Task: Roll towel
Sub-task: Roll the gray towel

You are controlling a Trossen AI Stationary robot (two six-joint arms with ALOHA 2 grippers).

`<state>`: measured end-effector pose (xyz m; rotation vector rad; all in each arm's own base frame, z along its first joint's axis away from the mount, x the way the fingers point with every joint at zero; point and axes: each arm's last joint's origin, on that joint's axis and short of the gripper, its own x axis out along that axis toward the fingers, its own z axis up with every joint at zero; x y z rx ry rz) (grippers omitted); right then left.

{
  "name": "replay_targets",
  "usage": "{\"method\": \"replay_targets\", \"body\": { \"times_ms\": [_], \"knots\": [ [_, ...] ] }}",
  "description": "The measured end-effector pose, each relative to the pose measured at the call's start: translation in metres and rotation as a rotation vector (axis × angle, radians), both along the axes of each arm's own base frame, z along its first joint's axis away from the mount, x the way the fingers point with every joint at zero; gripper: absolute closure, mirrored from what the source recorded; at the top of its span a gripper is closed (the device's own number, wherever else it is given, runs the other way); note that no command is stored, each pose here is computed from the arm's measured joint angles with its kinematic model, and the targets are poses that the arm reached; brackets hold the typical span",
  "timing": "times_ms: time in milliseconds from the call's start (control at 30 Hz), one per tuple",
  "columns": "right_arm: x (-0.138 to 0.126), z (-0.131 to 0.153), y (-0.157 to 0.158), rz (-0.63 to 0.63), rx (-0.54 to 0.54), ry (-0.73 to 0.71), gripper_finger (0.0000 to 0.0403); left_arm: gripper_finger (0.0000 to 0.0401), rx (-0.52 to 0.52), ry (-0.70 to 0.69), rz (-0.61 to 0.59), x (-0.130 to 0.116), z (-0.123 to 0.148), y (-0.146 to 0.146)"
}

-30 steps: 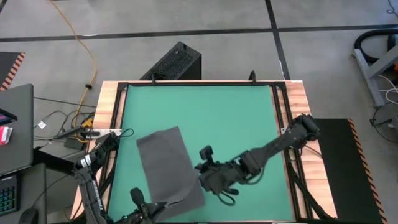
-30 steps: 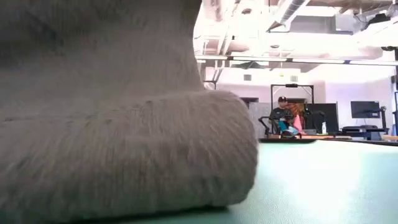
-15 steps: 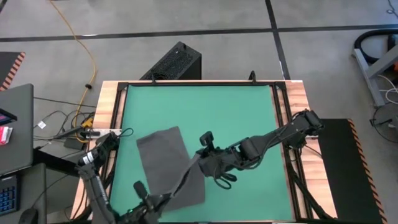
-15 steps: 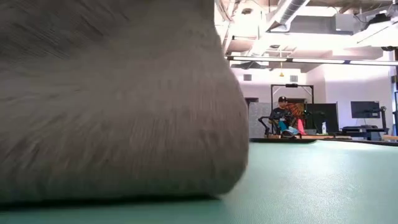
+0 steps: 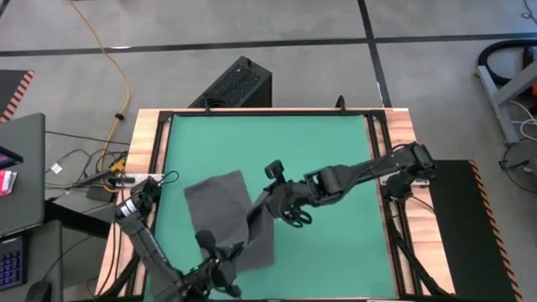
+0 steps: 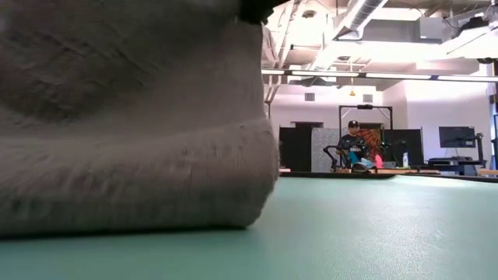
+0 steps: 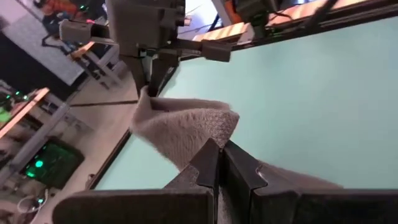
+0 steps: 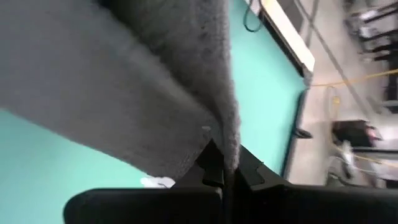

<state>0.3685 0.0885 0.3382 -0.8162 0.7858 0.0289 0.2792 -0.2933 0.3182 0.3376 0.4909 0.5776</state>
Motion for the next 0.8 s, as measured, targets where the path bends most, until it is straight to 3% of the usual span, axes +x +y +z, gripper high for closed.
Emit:
{"method": "replay_targets", "body": {
  "times_ms": [167,333,467,633,733,800],
  "knots": [
    [-0.004,0.000,-0.015,0.002,0.039,0.068,0.0387,0.0401,0.001,0.007,0.080,0.023,0.001,0.024],
    [-0.006,0.002,-0.019,0.007,0.060,0.070,0.0387,0.0401,-0.114,0.054,0.127,0.028,0.010,0.042],
    [-0.007,0.001,-0.017,0.027,0.067,0.086,0.0387,0.0401,-0.111,-0.012,-0.011,-0.015,0.029,0.011],
    [-0.007,0.000,-0.017,0.062,0.079,0.105,0.0387,0.0401,-0.117,-0.268,-0.141,-0.077,0.063,-0.011],
    [-0.005,0.000,-0.019,0.055,0.081,0.093,0.0387,0.0401,-0.153,-0.341,-0.208,-0.109,0.085,-0.009],
    [-0.005,0.001,-0.020,0.048,0.088,0.086,0.0387,0.0401,-0.214,-0.371,-0.196,-0.114,0.102,0.005]
  ]
}}
